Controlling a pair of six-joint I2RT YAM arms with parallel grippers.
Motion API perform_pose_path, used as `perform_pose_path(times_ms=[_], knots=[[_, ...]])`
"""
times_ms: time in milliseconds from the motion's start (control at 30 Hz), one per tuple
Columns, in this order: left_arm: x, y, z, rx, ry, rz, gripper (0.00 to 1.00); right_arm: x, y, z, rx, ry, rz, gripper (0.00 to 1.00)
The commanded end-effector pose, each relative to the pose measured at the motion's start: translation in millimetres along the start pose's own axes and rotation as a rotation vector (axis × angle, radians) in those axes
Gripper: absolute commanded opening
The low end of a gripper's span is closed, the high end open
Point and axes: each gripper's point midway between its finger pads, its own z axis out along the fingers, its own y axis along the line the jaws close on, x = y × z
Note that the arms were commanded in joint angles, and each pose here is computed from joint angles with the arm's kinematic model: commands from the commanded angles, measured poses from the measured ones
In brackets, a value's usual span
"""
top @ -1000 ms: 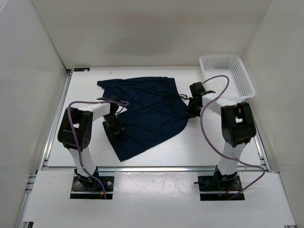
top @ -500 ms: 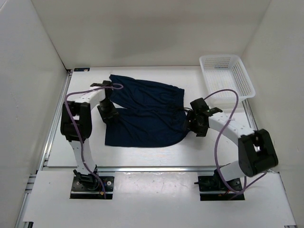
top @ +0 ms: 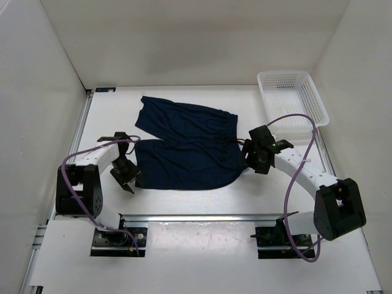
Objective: Fold and stack the shorts
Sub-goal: Fold the shorts
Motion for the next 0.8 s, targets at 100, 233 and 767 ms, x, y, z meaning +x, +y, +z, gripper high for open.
perform_pose_path(times_ms=[100,233,767], knots=[[-29,-51,3,0.128,-0.047,-0.007,0.60,6,-1,1,-0.024,0.028,-0.015,0.85],[-35,-54,18,0.086,-0.033,-0.001,0.57,12,5,11,-0.078,0.070,0.004,0.85],[-30,-30,-32,0.099,-0.165,-0.023,0.10,10,4,47,0.000,0.086,-0.025,0.00]])
